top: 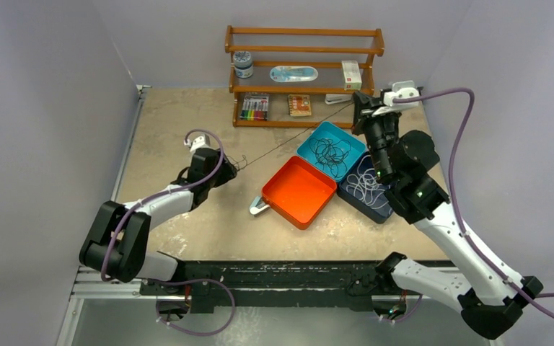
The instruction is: Untangle the cables
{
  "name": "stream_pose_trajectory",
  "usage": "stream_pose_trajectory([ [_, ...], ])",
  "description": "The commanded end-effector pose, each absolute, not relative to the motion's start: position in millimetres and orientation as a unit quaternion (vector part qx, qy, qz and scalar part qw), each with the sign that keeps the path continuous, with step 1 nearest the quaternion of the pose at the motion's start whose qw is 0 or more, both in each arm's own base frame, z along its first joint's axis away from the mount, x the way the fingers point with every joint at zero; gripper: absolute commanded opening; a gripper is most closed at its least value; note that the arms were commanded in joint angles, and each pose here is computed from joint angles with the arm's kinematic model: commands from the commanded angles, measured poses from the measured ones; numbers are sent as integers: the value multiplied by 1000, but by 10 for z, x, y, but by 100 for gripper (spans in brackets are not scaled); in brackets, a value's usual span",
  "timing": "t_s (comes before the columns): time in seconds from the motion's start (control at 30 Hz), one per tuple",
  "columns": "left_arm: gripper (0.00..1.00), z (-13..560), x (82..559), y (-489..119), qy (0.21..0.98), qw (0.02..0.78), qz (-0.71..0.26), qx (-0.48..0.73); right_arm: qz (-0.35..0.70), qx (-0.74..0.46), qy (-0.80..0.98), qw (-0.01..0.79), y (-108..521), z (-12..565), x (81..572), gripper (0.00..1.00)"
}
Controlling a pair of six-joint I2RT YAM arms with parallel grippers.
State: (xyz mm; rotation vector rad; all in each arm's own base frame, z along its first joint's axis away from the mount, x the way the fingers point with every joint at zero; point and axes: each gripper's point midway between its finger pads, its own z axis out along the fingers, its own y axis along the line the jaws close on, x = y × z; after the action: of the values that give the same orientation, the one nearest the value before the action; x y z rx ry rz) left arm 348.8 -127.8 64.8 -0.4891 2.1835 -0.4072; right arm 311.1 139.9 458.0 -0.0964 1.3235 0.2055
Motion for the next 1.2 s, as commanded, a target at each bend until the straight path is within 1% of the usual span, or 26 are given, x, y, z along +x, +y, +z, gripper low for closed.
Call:
stream_pose_trajectory([
  [0.0, 53, 507, 3443, -1023, 873, 412, -126, -229, 30, 81, 542, 836, 621, 5170, 2756, 0],
  [0.13, 53, 520, 3454, -1028, 868, 412, -142, -239, -13, 121, 536, 836, 305, 5180, 2590, 0],
  [0.3, 55, 565, 3494, -1038, 860, 413, -172, -247, -23, 137, 538, 831, 182, 5132, 2503, 0],
  [0.43, 56, 738, 3544, -1150, 837, 422, -251, -243, -12, 133, 534, 835, 192, 5145, 2472, 0],
  [0.53, 57, 936, 3570, -1187, 818, 439, -286, -237, -16, 132, 538, 833, 204, 5130, 2496, 0],
  [0.63, 57, 1036, 3586, -1150, 812, 450, -286, -238, -16, 136, 535, 834, 179, 5142, 2477, 0],
  [0.77, 58, 916, 3592, -981, 824, 439, -245, -263, -27, 154, 526, 836, 61, 5191, 2396, 0],
  [0.83, 55, 834, 3584, -909, 827, 432, -232, -276, -33, 166, 520, 837, -31, 5223, 2319, 0],
  [1.0, 41, 692, 3577, -795, 830, 423, -210, -296, -42, 184, 501, 845, -233, 5330, 2114, 0],
  [1.07, 39, 652, 3580, -765, 831, 421, -204, -301, -43, 190, 494, 847, -305, 5367, 2032, 0],
  [1.17, 38, 602, 3580, -727, 832, 418, -195, -307, -46, 199, 486, 850, -399, 5399, 1934, 0],
])
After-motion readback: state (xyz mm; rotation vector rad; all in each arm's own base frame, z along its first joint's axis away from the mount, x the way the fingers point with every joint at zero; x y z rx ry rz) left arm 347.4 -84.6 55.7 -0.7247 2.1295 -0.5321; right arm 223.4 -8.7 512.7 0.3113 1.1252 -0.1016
